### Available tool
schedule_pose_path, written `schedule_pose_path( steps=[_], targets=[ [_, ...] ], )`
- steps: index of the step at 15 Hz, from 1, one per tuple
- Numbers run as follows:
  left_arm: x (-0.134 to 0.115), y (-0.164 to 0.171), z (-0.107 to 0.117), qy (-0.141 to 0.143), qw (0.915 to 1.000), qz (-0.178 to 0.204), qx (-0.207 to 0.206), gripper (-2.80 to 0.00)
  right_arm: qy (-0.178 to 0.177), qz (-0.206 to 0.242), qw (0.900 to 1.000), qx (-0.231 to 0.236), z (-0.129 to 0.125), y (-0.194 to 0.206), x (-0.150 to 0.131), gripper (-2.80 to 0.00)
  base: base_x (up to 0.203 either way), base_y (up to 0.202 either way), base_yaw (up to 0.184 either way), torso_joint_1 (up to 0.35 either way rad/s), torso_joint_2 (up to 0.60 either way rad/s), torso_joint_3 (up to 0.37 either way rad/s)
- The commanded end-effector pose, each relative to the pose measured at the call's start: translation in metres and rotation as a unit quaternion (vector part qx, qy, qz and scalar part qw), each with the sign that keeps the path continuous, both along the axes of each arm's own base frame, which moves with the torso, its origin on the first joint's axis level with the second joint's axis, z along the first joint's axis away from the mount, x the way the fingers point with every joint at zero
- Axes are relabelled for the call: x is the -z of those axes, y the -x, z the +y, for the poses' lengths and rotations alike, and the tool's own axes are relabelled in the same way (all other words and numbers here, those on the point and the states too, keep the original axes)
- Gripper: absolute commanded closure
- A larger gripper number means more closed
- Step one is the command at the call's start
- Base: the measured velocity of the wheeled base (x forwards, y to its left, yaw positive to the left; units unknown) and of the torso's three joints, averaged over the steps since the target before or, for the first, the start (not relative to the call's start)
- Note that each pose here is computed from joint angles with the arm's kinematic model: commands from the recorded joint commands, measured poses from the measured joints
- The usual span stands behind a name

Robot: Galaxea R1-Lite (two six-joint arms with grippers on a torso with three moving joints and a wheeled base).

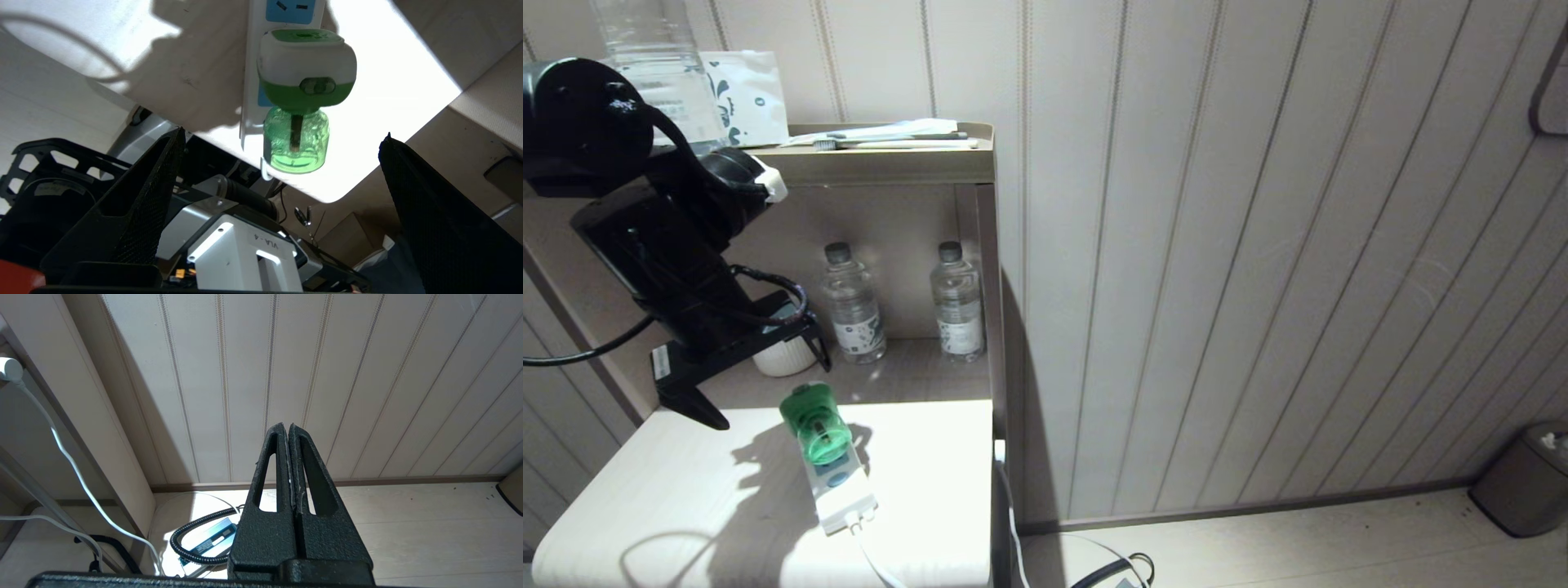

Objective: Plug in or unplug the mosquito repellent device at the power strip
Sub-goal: Hold the socket with your right hand and unplug it with your left hand

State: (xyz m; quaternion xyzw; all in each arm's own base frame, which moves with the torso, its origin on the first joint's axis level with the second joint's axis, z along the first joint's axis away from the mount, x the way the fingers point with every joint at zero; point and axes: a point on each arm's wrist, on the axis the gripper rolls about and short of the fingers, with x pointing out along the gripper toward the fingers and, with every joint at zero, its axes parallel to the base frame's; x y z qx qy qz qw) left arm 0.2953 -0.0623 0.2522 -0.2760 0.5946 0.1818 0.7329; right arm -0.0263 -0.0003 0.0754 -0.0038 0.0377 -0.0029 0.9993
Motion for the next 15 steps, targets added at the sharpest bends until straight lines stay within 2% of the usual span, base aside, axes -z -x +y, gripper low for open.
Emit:
schedule_pose_path(
  steps=[1,6,9,11,12,15],
  targets=[
    [-0.015,0.016,0.003,0.005,0.9998,-0.017,0.001,-2.80,0.000,0.001,1.000,0.000,0.000,0.000,0.000,0.00,0.000,0.000,0.000,0.000,0.00,0.000],
    [-0.011,0.023,0.005,0.002,1.0000,-0.006,0.005,-2.80,0.000,0.001,1.000,-0.001,0.000,0.000,0.000,0.00,0.000,0.000,0.000,0.000,0.00,0.000],
    [-0.013,0.040,0.009,-0.003,1.0000,-0.001,0.007,-2.80,0.000,0.001,1.000,0.000,0.000,0.000,0.000,0.00,0.000,0.000,0.000,0.000,0.00,0.000],
    [-0.010,0.051,0.011,-0.010,0.9996,0.010,0.025,-2.80,0.000,0.001,1.000,-0.001,0.000,0.000,0.000,0.00,0.000,0.000,0.000,0.000,0.00,0.000],
    [-0.008,0.055,0.012,-0.013,0.9995,0.013,0.028,0.00,0.000,0.001,1.000,0.000,0.000,0.000,0.000,0.00,0.000,0.000,0.000,0.000,0.00,0.000],
    [-0.012,0.067,0.015,-0.013,0.9995,0.006,0.030,0.00,0.000,0.001,1.000,0.000,0.000,0.000,0.000,0.00,0.000,0.000,0.000,0.000,0.00,0.000]
  ],
)
